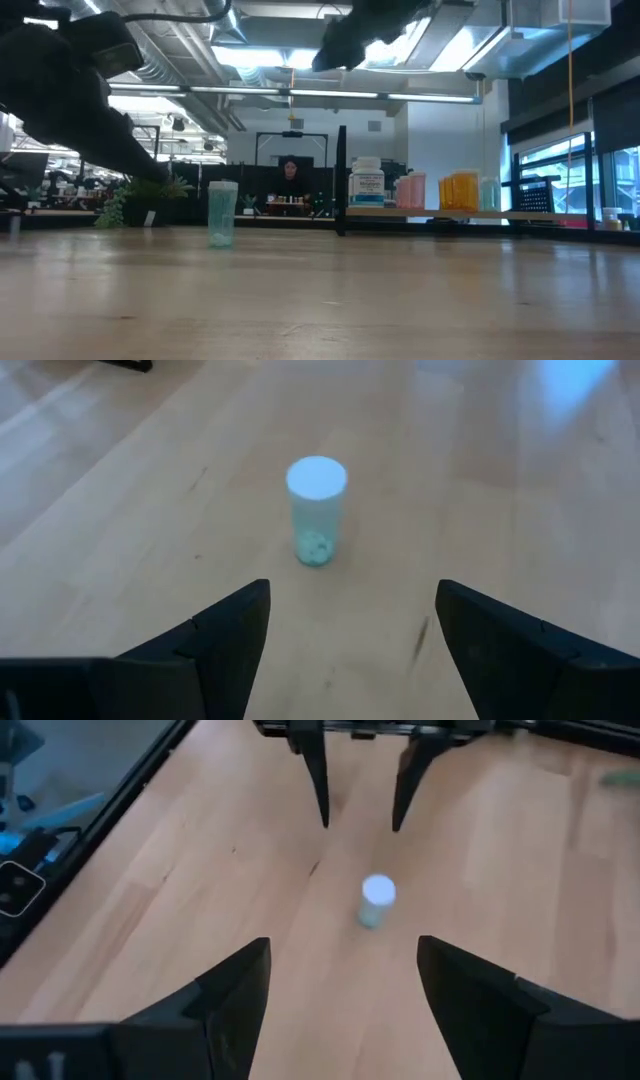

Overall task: Pick and place medicine bottles onto shelf by color
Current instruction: Put the blue pill bottle on the shelf aligned with the other blue pill bottles

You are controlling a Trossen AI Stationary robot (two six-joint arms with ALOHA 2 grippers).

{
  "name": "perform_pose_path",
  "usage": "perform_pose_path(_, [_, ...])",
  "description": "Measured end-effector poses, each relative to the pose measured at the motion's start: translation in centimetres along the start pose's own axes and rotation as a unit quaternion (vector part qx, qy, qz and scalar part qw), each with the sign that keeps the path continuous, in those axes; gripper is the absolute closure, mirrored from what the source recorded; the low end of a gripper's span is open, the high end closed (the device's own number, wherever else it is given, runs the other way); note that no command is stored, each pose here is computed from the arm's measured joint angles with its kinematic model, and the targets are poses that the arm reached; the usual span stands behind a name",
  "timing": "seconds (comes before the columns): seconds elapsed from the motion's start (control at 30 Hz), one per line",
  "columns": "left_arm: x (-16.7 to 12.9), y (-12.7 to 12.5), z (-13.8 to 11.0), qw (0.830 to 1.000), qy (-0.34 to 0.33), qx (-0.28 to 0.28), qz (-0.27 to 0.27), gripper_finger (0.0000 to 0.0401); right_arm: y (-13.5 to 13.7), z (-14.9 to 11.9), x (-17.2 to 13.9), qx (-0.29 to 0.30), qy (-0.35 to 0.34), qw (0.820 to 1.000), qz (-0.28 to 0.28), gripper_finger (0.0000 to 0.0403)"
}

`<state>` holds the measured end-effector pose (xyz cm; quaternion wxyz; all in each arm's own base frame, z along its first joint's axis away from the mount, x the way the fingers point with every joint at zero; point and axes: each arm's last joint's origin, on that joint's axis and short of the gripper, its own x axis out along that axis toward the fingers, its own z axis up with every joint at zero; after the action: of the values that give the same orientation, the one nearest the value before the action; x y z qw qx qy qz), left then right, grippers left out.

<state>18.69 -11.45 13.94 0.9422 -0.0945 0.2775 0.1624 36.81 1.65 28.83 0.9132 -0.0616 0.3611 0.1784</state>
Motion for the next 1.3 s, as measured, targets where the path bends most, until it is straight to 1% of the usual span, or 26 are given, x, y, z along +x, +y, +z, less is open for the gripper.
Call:
perform_pose_path(0.17, [-0.4,-0.4,-0.2,1.000,-0.002,-0.026,-0.015,0.0122,-0.5,-0.3,2.5,-0.028,-0.011,0.999,0.022,0.0147])
perform_pose_path(0.3, [-0.9,-0.7,-0.3,0.999,-0.003,-0.045,-0.028,0.0122,-1.0,-0.6,4.6,-0.052,-0.016,0.998,0.020,0.0147])
perform_pose_path(0.53, [-2.9,-0.9,0.8,0.994,-0.022,-0.077,-0.073,0.0122,-1.9,-1.6,8.5,-0.058,-0.028,0.998,0.013,0.0147])
perform_pose_path(0.7, [-4.1,-0.8,1.4,0.991,-0.031,-0.087,-0.096,0.0122,-2.4,-2.6,10.9,-0.060,-0.026,0.998,0.013,0.0147])
perform_pose_path(0.9, [-4.8,-0.7,1.9,0.988,-0.039,-0.101,-0.113,0.0122,-2.7,-2.9,12.4,-0.066,-0.047,0.997,0.006,0.0147])
perform_pose_path(1.23, [-4.9,-0.7,2.0,0.987,-0.041,-0.104,-0.115,0.0122,-3.1,-4.2,14.7,-0.064,-0.040,0.997,0.006,0.0147])
perform_pose_path(1.3, [-4.9,-0.7,2.0,0.987,-0.041,-0.105,-0.115,0.0122,-3.2,-4.3,14.9,-0.065,-0.042,0.997,-0.006,0.0147])
